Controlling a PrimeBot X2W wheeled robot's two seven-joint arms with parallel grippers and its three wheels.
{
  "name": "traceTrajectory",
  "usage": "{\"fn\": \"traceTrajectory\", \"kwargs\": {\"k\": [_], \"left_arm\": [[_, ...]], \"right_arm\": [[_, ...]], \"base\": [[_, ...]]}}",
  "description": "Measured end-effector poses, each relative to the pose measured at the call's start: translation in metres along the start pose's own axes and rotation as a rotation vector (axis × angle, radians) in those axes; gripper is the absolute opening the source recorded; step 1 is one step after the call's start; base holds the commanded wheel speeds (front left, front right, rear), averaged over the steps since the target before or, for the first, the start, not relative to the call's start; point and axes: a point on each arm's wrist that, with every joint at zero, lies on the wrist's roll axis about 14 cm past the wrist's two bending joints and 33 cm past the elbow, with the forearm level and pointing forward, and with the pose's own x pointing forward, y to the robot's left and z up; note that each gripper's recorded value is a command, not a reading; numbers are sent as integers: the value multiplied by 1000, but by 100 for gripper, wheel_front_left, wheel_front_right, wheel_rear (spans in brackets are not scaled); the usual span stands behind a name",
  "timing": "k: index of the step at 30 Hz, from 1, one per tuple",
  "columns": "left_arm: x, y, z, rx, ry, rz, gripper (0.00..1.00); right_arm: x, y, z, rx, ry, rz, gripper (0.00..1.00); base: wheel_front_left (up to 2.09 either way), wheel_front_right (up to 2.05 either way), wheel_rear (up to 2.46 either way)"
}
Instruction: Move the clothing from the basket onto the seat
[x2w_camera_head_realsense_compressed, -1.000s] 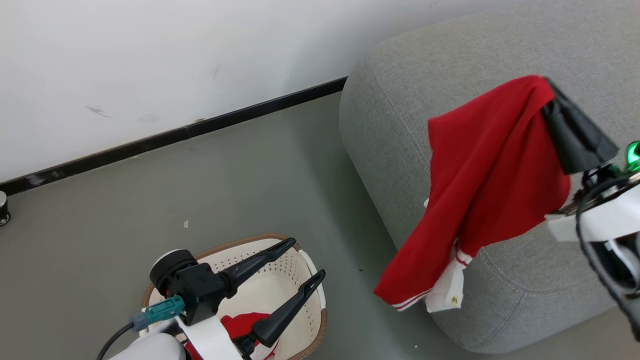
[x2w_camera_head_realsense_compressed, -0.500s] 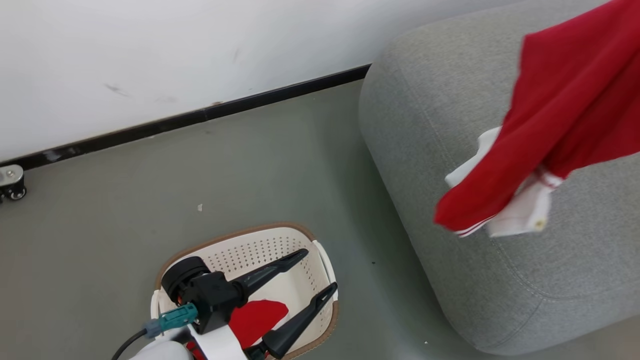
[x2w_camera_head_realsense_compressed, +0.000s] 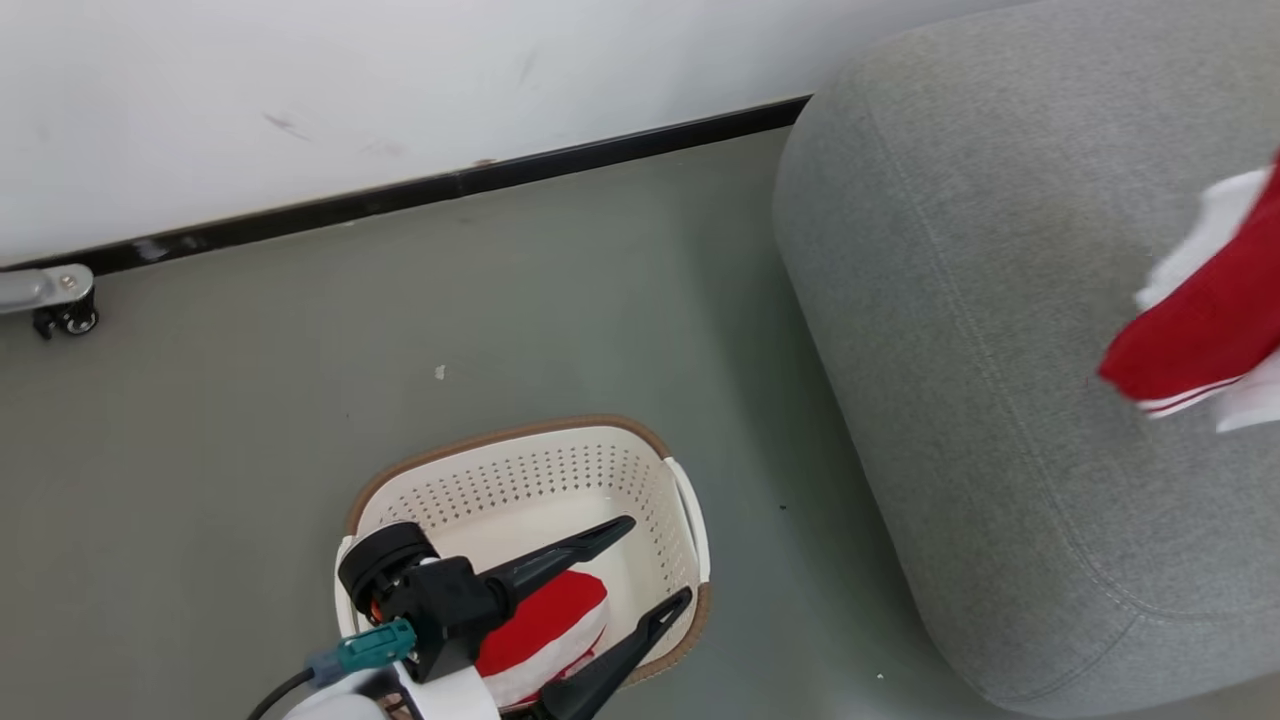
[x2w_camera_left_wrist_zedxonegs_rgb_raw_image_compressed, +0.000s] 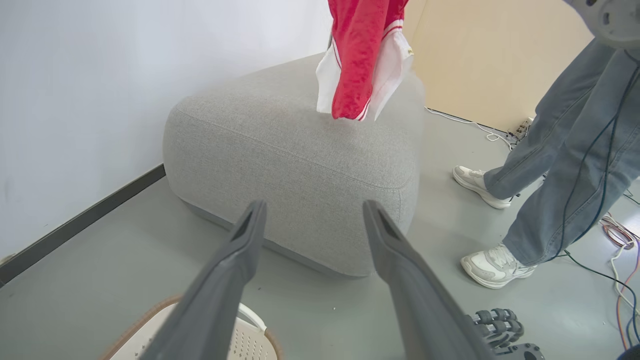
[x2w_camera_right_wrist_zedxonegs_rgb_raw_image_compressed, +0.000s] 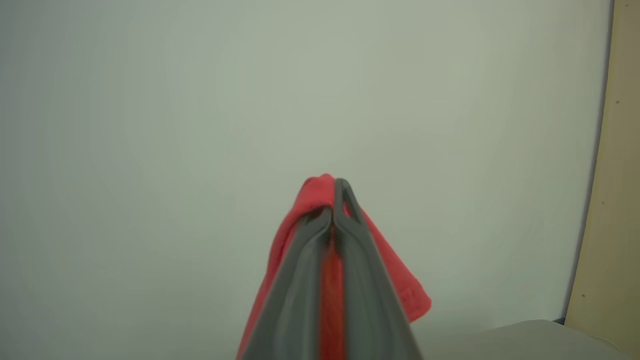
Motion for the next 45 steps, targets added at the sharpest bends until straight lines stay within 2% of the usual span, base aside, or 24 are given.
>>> {"fn": "traceTrajectory", "kwargs": {"k": [5, 14, 21, 28, 32, 38, 45], "left_arm": [[-4, 1, -2, -7, 2, 9, 100], [-6, -1, -6, -42, 2, 9, 100], [-12, 10, -11, -66, 10, 43, 100], [-18, 25, -20, -79, 40, 79, 100], [-18, 30, -23, -90, 49, 85, 100], [-14, 38, -21, -75, 41, 82, 100], [-12, 43, -23, -74, 45, 80, 100]], "right_arm": [[15, -12, -5, 5, 0, -48, 0], [21, 0, -50, 15, 102, -42, 0], [21, -10, -85, 42, 174, -113, 0], [-18, -25, -150, 34, 365, -194, 0], [-39, -12, -181, 67, 451, -204, 0], [-59, 7, -208, 117, 520, -216, 0], [-111, 13, -244, 121, 680, -235, 0]], "base": [[0, 0, 0], [0, 0, 0], [0, 0, 0], [0, 0, 0], [0, 0, 0], [0, 0, 0], [0, 0, 0]]}}
